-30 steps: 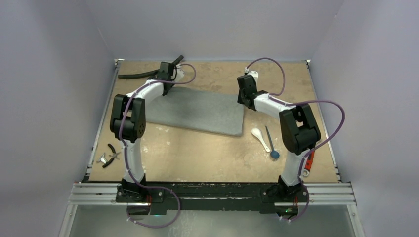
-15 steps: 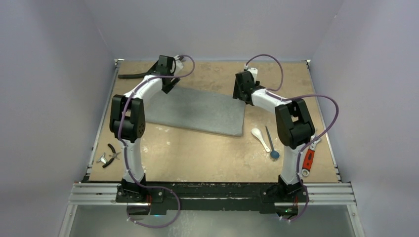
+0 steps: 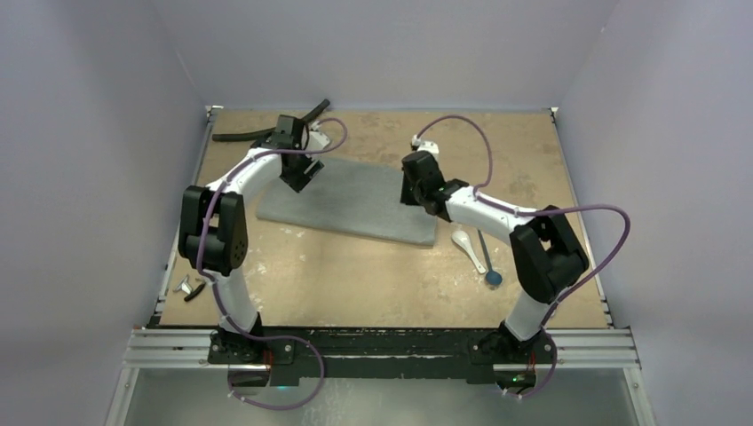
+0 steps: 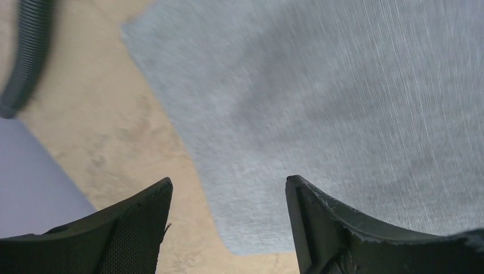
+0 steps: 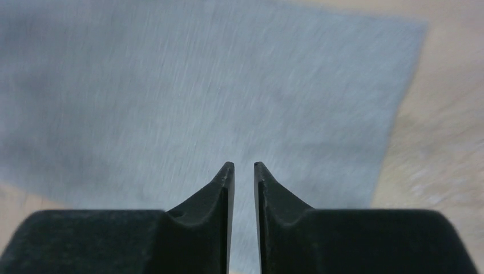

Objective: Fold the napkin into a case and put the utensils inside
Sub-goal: Fold and flatten the napkin at the center of the board, then smooth out the rectangle-folded napkin at the center of the board.

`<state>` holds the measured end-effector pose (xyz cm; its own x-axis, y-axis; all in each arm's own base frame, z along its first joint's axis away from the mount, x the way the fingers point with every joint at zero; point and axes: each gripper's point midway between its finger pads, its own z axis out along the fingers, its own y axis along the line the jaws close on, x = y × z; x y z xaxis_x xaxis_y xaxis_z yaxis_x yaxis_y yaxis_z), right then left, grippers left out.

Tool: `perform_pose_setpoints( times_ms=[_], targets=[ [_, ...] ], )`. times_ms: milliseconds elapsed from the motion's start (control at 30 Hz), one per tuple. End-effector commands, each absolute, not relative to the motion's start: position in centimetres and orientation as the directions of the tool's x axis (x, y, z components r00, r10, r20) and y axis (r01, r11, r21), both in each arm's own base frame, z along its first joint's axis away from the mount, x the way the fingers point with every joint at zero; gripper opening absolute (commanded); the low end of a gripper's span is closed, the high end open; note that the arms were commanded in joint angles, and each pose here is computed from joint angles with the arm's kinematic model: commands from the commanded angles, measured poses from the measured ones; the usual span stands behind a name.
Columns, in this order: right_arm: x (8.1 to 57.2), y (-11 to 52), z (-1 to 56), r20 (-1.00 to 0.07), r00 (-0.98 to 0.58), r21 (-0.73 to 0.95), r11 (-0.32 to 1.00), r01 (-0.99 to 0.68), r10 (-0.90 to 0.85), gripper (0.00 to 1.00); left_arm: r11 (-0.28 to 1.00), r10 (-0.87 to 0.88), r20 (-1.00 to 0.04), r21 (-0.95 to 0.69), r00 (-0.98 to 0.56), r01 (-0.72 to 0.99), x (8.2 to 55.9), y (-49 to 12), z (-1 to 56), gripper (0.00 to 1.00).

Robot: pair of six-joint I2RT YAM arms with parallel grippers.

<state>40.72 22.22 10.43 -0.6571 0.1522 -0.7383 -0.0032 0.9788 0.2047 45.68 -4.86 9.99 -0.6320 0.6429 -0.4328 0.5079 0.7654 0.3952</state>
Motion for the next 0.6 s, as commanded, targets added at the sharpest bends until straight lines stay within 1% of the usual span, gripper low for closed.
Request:
perform_pose_setpoints(
  times_ms=[0, 100, 200, 267, 367, 567],
  targets=[
    [35.5, 24.2, 8.3, -0.613, -0.766, 0.344, 0.938, -0.038, 0.194, 0.20, 0.750, 0.661, -0.383, 0.354, -0.645, 0.559, 43.7, -4.4, 7.7, 0.69],
    [32.1, 24.6, 6.7, -0.531, -0.830, 0.409, 0.910, -0.072, 0.173, 0.18, 0.734, 0.679, -0.368, 0.340, -0.635, 0.588, 42.6, -4.4, 7.0, 0.66],
    [30.7, 23.1, 4.5, -0.485, -0.858, 0.402, 0.915, -0.046, 0.169, 0.16, 0.721, 0.693, -0.358, 0.329, -0.626, 0.610, 41.6, -4.4, 6.2, 0.65],
    [30.2, 22.2, 3.3, -0.449, -0.876, 0.414, 0.910, -0.031, 0.175, 0.16, 0.710, 0.704, -0.338, 0.355, -0.624, 0.609, 41.0, -3.7, 5.5, 0.65],
    [30.4, 20.7, 2.2, -0.425, -0.886, 0.401, 0.916, -0.002, 0.184, 0.20, 0.693, 0.718, -0.310, 0.402, -0.624, 0.598, 40.6, -2.6, 4.5, 0.65],
    [31.0, 18.4, 1.4, -0.417, -0.890, 0.359, 0.933, 0.025, 0.185, 0.28, 0.669, 0.729, -0.275, 0.481, -0.627, 0.566, 40.2, -1.0, 3.2, 0.62]
  ],
)
